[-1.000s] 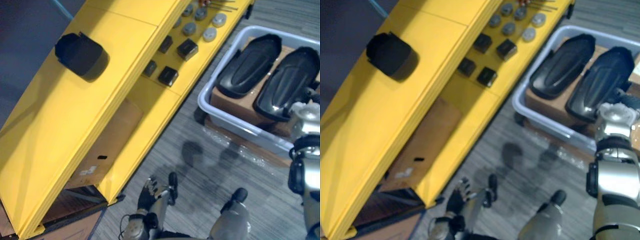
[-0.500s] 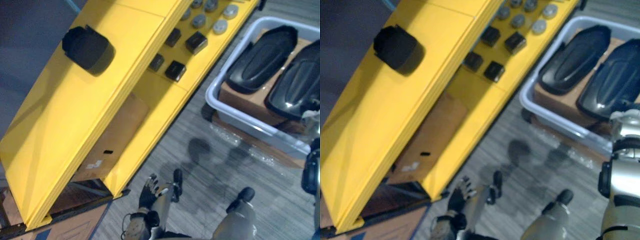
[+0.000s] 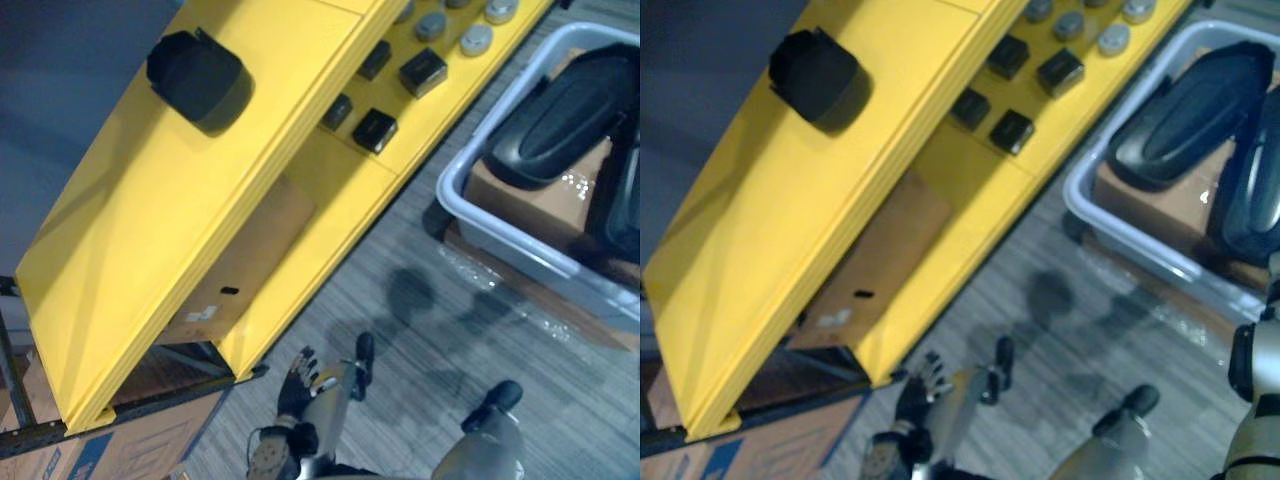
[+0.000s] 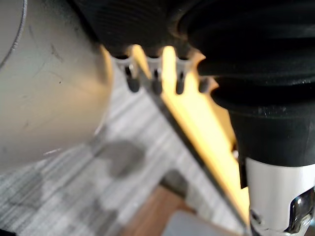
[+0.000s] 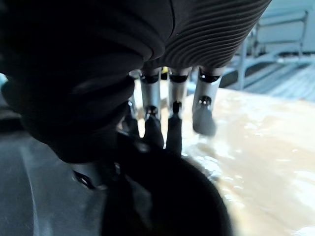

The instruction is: Walk over and take plastic housings, then place them on the shelf

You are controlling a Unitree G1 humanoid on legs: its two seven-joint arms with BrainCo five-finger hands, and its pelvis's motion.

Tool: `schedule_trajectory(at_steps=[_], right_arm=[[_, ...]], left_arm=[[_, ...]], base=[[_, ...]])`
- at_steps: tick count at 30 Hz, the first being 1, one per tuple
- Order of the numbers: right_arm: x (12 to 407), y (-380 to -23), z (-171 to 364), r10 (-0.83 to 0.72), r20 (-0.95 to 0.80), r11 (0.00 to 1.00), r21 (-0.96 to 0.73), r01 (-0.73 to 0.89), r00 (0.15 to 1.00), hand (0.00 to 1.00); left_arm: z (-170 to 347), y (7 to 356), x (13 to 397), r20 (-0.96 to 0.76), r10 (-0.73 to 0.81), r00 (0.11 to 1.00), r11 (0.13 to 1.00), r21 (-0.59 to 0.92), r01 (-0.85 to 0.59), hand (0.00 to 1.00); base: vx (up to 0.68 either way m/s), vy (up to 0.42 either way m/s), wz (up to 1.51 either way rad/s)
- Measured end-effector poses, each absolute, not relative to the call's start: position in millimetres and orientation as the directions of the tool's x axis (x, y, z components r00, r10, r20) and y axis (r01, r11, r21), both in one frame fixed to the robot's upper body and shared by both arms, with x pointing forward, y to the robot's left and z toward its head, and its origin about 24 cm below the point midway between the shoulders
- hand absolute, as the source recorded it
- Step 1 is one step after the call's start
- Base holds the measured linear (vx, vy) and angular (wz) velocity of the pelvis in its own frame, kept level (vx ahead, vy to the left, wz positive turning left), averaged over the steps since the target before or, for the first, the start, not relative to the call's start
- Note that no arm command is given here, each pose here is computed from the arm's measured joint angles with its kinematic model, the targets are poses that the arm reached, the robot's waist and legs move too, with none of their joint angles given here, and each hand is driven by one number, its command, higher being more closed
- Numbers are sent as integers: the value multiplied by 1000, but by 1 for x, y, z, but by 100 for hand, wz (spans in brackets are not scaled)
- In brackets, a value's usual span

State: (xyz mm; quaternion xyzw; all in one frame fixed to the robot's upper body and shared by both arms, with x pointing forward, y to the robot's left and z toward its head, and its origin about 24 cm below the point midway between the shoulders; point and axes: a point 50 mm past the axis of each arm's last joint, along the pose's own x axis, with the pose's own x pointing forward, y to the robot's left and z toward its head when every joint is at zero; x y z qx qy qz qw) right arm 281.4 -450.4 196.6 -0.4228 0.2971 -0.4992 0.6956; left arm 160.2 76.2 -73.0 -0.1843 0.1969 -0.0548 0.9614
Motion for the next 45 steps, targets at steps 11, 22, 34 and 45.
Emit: schedule_trajectory(at_steps=[11,22,34,45], right_arm=[[297,-442,215,-888,149,53,-907,418,435,100],[327,-401,255,-726,486,-59,-749,660,487,100],[351,-305,179,-483,522,149,-742,654,703,100],[358,-250,196,-226,644,228,-694,683,730,100]], left_arm=[[-29,70,171,-167,-231,959,888,-439,137,0],[15,102,187,2,-141,990,882,-455,126,0],[96,101,238,267,-278,923,912,-228,341,0],[133,94,357,115,-268,956,960,115,255,0]], base=[[10,-7,-1],[38,-30,-3],[34,-33,-15],[-68,-23,-38]])
